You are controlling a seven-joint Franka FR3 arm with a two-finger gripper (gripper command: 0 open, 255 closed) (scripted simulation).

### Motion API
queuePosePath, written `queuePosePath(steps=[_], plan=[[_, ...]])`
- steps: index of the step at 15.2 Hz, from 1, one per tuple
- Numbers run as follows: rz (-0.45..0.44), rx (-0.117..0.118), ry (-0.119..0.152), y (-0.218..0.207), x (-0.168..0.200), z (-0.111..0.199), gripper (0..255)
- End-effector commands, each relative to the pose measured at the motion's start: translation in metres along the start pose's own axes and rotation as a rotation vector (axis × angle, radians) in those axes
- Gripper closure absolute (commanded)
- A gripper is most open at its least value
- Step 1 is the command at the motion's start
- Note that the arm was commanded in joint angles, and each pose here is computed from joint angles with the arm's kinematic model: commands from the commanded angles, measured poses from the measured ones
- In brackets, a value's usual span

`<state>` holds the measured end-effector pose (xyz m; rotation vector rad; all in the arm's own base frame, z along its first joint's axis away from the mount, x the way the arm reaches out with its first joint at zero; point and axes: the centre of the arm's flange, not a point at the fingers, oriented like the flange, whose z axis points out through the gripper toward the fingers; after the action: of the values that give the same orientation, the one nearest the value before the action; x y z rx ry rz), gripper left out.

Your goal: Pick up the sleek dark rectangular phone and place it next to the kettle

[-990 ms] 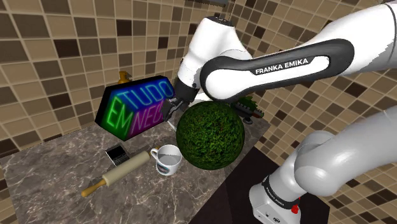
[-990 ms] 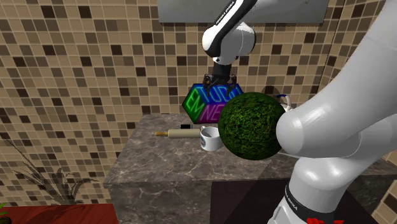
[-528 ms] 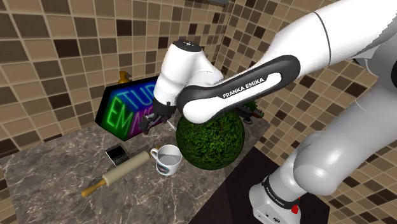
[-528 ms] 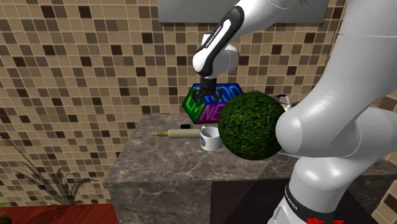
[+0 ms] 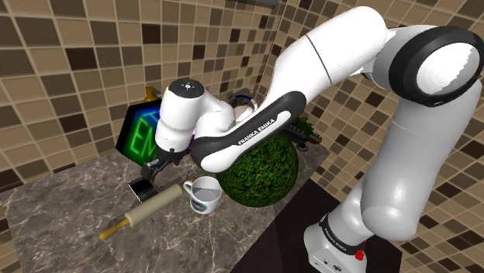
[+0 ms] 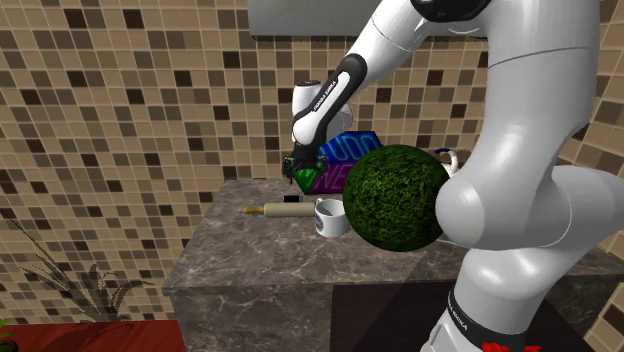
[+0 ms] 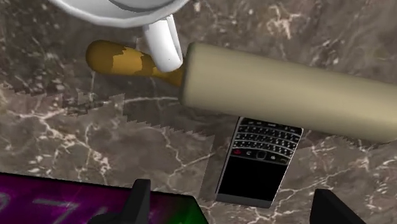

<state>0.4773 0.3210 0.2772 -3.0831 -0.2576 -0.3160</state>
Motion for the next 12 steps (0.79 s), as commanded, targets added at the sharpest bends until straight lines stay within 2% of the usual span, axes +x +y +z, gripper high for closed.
queuePosePath(steps=[1, 5, 12], plan=[[-0.005, -0.006, 0.003, -0.017, 0.007, 0.024, 0], [-0.013, -0.016, 0.008, -0.046, 0.021, 0.067, 0], [-0.014, -0.017, 0.008, -0.047, 0.022, 0.102, 0]])
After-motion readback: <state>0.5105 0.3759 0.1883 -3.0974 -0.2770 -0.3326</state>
